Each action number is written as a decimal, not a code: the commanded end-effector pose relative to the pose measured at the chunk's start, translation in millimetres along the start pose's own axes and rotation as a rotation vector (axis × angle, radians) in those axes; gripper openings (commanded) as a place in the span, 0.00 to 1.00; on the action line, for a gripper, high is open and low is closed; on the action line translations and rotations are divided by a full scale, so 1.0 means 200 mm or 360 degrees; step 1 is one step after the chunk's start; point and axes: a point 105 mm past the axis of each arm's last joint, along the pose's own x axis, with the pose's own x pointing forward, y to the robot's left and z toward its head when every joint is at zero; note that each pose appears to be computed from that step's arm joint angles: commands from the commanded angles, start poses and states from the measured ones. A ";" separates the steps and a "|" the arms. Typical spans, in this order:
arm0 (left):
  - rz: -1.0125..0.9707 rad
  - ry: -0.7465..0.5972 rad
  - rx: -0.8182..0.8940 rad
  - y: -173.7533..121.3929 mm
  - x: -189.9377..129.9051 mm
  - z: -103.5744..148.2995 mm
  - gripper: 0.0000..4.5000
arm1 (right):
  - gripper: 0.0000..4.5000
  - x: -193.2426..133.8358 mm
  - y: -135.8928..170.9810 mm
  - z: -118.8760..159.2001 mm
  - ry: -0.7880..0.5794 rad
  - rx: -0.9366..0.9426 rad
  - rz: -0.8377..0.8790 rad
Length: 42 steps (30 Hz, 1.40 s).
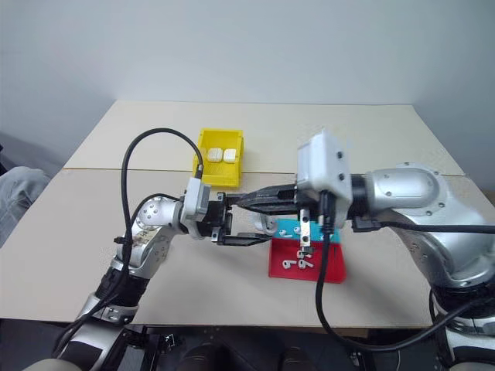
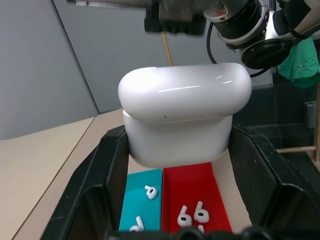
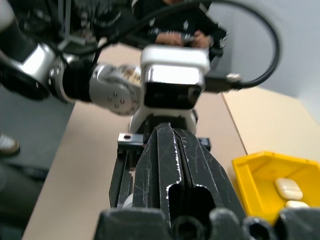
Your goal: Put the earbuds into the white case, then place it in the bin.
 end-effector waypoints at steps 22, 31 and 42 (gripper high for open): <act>0.0246 -0.0029 0.0132 0.09 -0.06 0.06 0.61 | 0.00 -0.26 -0.17 0.16 -0.0220 -0.0149 -0.0356; 0.1386 0.0339 0.0234 0.77 -0.14 0.05 0.61 | 0.00 -0.32 -0.18 -0.01 -0.0206 0.0101 -0.0767; 0.1952 0.0853 0.0138 0.95 -0.34 -0.25 0.61 | 0.00 -0.27 -0.12 -0.20 -0.0025 0.0291 -0.0879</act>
